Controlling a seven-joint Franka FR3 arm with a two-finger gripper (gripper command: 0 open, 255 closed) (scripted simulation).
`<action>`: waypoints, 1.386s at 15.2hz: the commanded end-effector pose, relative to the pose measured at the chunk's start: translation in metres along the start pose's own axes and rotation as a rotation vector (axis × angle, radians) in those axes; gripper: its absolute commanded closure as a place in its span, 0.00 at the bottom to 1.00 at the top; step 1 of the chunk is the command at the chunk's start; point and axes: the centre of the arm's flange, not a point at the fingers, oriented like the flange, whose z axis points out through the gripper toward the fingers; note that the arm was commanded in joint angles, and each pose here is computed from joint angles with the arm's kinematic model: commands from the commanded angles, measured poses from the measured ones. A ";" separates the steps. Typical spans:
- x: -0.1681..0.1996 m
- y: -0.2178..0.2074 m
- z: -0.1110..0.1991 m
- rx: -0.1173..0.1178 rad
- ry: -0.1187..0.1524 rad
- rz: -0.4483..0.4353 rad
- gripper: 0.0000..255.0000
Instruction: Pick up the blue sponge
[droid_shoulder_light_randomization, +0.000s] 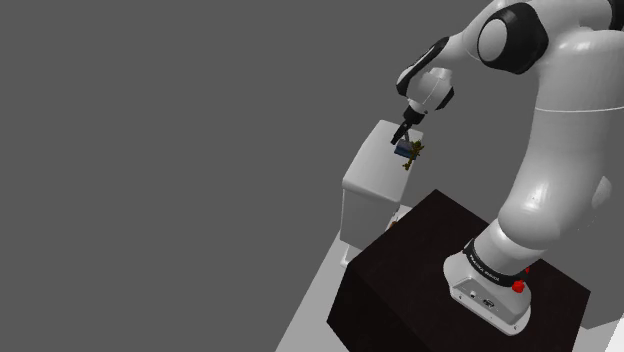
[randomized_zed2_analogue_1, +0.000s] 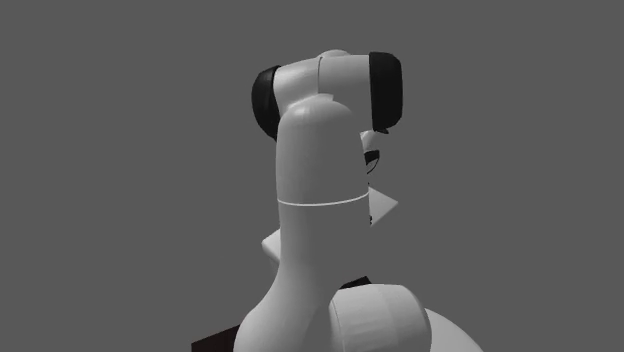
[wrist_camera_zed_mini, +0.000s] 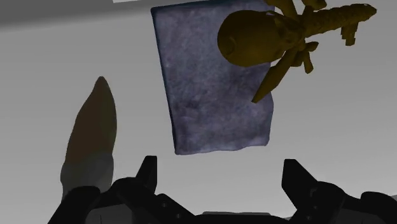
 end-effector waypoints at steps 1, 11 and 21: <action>-0.013 0.003 0.014 0.010 -0.016 0.015 0.00; -0.012 0.003 0.014 0.010 -0.016 0.015 1.00; -0.003 -0.002 -0.032 0.010 -0.016 0.015 1.00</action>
